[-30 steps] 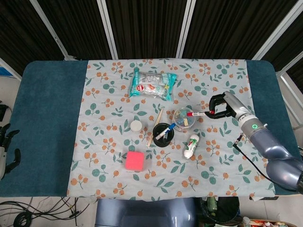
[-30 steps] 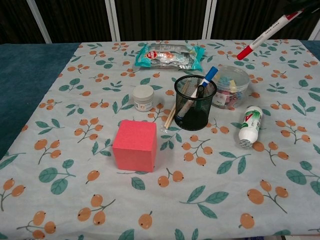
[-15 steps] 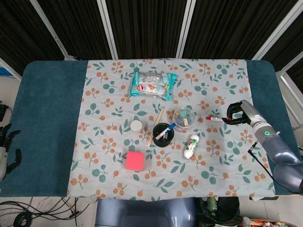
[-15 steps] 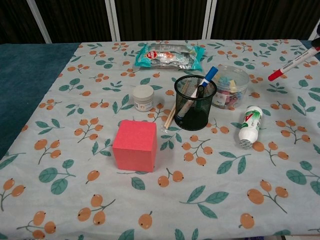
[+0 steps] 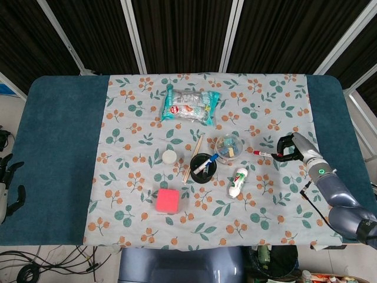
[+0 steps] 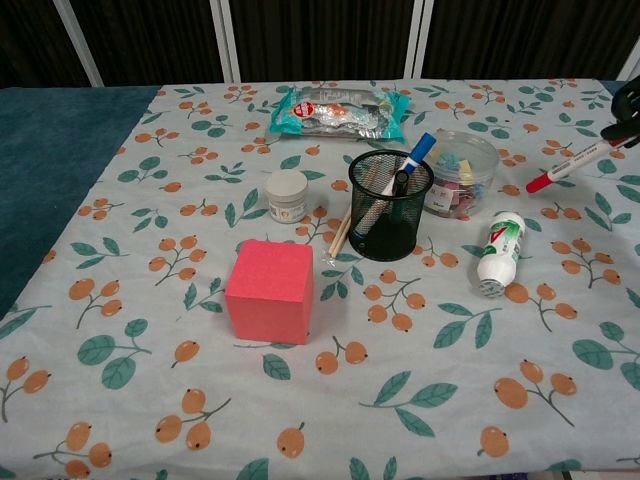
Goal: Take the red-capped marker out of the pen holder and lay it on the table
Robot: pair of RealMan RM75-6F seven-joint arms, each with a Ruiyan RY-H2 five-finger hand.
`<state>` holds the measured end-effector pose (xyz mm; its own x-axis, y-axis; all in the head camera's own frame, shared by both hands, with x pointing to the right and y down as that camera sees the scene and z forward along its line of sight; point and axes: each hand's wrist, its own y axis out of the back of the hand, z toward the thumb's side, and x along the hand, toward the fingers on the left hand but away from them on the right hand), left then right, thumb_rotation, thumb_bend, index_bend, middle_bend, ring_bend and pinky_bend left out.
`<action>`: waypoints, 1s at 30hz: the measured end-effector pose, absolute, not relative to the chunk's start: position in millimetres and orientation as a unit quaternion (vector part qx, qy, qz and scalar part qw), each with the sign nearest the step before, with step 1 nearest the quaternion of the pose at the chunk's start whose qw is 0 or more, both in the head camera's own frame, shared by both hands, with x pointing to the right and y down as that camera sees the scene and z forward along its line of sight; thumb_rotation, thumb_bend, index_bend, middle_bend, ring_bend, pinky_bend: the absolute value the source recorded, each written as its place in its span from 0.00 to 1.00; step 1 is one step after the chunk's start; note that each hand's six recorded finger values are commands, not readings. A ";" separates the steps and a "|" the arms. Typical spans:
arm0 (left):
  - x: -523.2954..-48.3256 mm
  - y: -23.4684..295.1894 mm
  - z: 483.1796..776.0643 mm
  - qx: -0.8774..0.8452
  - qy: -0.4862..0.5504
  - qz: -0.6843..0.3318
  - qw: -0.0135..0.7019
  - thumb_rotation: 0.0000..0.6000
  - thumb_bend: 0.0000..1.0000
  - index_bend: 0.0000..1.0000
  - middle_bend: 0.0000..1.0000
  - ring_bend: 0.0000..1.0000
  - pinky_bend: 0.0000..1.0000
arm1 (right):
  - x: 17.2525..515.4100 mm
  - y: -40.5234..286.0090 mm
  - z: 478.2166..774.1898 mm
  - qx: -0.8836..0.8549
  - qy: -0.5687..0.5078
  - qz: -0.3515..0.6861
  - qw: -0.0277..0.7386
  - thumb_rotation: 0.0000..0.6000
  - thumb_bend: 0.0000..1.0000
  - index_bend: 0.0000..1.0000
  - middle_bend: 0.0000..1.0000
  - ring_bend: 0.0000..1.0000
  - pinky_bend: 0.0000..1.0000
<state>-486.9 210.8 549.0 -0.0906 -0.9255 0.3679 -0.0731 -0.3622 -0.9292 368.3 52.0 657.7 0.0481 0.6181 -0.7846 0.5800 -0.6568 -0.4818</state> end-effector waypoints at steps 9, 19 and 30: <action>-486.4 211.3 548.8 -0.572 0.436 -0.596 0.358 1.00 0.54 0.20 0.04 0.01 0.00 | 364.5 64.7 660.1 -0.732 -0.370 0.571 0.022 1.00 0.23 0.34 0.31 0.23 0.25; -487.2 210.8 548.7 -0.572 0.436 -0.596 0.358 1.00 0.54 0.20 0.04 0.01 0.00 | 355.3 57.5 627.9 -0.749 -0.373 0.545 0.044 1.00 0.07 0.10 0.09 0.15 0.21; -486.9 212.1 547.0 -0.572 0.434 -0.595 0.362 1.00 0.54 0.20 0.04 0.01 0.00 | 377.2 71.7 551.2 -0.703 -0.432 0.511 0.241 1.00 0.07 0.10 0.11 0.15 0.21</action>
